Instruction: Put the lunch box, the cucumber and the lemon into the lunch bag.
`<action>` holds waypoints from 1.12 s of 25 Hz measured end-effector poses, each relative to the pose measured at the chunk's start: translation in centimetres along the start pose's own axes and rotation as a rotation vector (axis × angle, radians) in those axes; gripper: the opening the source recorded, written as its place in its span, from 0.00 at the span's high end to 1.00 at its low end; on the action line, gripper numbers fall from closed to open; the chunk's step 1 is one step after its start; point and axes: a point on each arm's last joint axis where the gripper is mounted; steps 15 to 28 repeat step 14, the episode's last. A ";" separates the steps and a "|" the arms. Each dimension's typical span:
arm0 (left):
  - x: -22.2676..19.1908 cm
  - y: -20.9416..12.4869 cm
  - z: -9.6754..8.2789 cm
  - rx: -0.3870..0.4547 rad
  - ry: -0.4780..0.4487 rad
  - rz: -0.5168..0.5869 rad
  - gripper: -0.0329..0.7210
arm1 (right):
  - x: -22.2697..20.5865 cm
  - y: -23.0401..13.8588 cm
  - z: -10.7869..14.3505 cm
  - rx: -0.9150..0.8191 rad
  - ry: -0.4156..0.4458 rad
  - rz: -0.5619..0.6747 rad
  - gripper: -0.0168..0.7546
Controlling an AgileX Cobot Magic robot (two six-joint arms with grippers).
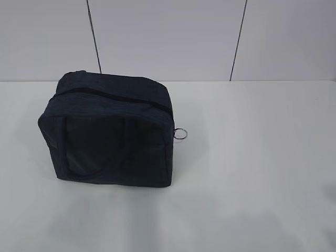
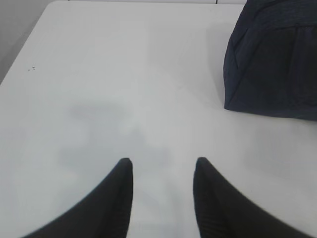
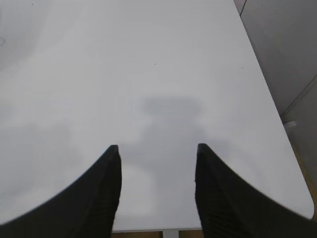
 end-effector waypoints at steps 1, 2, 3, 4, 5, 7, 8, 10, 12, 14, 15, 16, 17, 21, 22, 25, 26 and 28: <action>0.0 0.0 0.0 0.000 0.000 0.000 0.56 | 0.0 0.0 0.0 0.000 0.000 0.000 0.49; 0.0 0.0 0.0 0.000 0.000 0.000 0.56 | 0.0 0.0 0.0 0.000 0.000 0.000 0.49; 0.0 0.0 0.0 0.000 0.000 0.000 0.56 | 0.0 0.0 0.0 0.000 0.000 0.000 0.49; 0.0 0.0 0.0 0.000 0.000 0.000 0.56 | 0.0 0.0 0.0 0.000 0.000 0.000 0.49; 0.0 0.0 0.0 0.000 0.000 0.000 0.57 | 0.0 0.0 0.0 0.000 0.000 0.000 0.49; 0.0 0.0 0.0 0.000 0.000 0.000 0.57 | 0.0 0.0 0.0 0.000 0.000 0.000 0.49; 0.0 0.0 0.0 0.000 0.000 0.000 0.58 | 0.0 0.0 0.0 0.000 0.000 0.000 0.49; 0.0 0.0 0.0 0.000 0.000 0.000 0.58 | 0.0 0.0 0.0 0.000 0.000 0.000 0.49; 0.0 0.0 0.0 0.000 0.000 0.000 0.58 | 0.0 0.0 0.0 0.000 0.000 0.000 0.49; 0.0 0.0 0.0 0.000 0.000 0.000 0.58 | 0.0 0.0 0.0 0.000 0.000 0.000 0.49; 0.0 0.0 0.0 0.000 0.000 0.000 0.58 | 0.0 0.0 0.0 0.000 0.000 0.000 0.49; 0.0 0.0 0.0 0.000 0.000 0.000 0.58 | 0.0 0.0 0.0 0.000 0.000 0.000 0.49; 0.0 0.0 0.0 0.000 0.000 0.000 0.58 | 0.0 0.0 0.0 0.000 0.000 0.000 0.49; 0.0 0.0 0.0 0.000 0.000 0.000 0.58 | 0.0 0.0 0.0 0.000 0.000 0.000 0.49; 0.0 0.0 0.0 0.000 0.000 0.000 0.58 | 0.0 0.0 0.0 0.000 0.000 0.000 0.49; 0.0 0.0 0.0 0.000 0.000 0.000 0.58 | 0.0 0.0 0.0 0.000 0.000 0.000 0.49; 0.0 0.0 0.0 0.000 0.000 0.000 0.58 | 0.0 0.0 0.0 0.000 0.000 0.000 0.49; 0.0 0.0 0.0 0.000 0.000 0.000 0.58 | 0.0 0.0 0.0 0.000 0.000 0.000 0.49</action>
Point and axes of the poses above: a point on each arm's last joint axis where the gripper is mounted, x pointing back along that axis away from the gripper, z along the wrist's bending axis when the last joint is at zero, y = z × x, and after that the axes turned 3 degrees about -x, right-handed
